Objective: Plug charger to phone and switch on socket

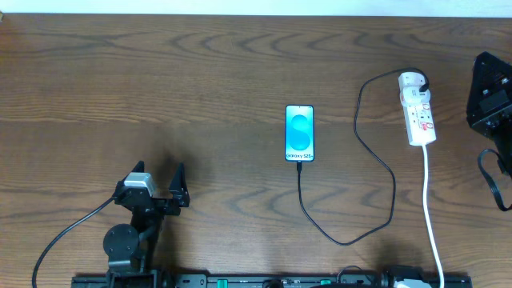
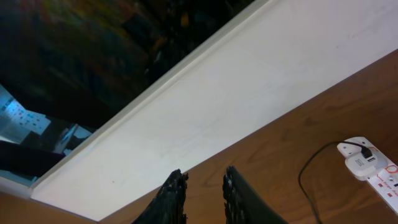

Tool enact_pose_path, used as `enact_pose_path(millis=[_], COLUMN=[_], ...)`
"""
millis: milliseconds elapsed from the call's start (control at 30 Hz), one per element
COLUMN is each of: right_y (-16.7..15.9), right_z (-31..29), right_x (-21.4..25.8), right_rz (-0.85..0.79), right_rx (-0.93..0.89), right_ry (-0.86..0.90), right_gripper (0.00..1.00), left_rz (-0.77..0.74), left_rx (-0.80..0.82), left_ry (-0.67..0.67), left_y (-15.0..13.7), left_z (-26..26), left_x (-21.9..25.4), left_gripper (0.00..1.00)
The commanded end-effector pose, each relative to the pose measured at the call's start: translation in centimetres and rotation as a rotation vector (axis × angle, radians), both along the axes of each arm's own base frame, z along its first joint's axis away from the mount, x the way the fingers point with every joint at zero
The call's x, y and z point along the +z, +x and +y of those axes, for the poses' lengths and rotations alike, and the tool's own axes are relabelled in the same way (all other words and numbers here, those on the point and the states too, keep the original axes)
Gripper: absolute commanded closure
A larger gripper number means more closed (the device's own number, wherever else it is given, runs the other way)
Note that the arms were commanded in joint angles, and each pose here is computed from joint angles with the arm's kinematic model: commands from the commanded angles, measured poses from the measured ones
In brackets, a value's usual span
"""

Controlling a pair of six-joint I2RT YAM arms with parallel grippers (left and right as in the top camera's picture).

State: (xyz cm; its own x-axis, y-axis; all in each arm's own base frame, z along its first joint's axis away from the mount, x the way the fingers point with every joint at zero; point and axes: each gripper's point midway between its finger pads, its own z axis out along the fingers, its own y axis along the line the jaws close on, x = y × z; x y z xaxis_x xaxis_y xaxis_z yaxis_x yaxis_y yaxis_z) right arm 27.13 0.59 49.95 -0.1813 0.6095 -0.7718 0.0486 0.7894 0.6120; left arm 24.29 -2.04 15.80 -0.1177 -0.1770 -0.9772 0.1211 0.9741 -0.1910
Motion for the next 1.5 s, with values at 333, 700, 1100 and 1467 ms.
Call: enact_pose_path(millis=[333,700,1100,1467], right_y=[-0.2,-0.2,-0.2,-1.9], right_z=[0.1,0.1,1.1,1.2], right_x=[0.1,0.2,0.6,-5.3], right_rz=[-0.004,-0.006,-0.010,0.241], right_rx=[0.003,-0.002,0.033,0.014], right_ry=[-0.016,0.018,0.150,0.168], right_gripper=[0.81,0.81,0.52,0.01], left_rz=[0.034,0.036,0.036,0.036], left_rx=[-0.008,-0.009,-0.009,-0.009], left_ry=[-0.002,-0.002,-0.002,-0.002], left_y=[0.0,0.0,0.0,0.0], left_z=[-0.2,-0.3,-0.3,-0.3], left_x=[-1.5,-1.5,-1.5,-1.5], left_gripper=[0.12,0.12,0.12,0.12])
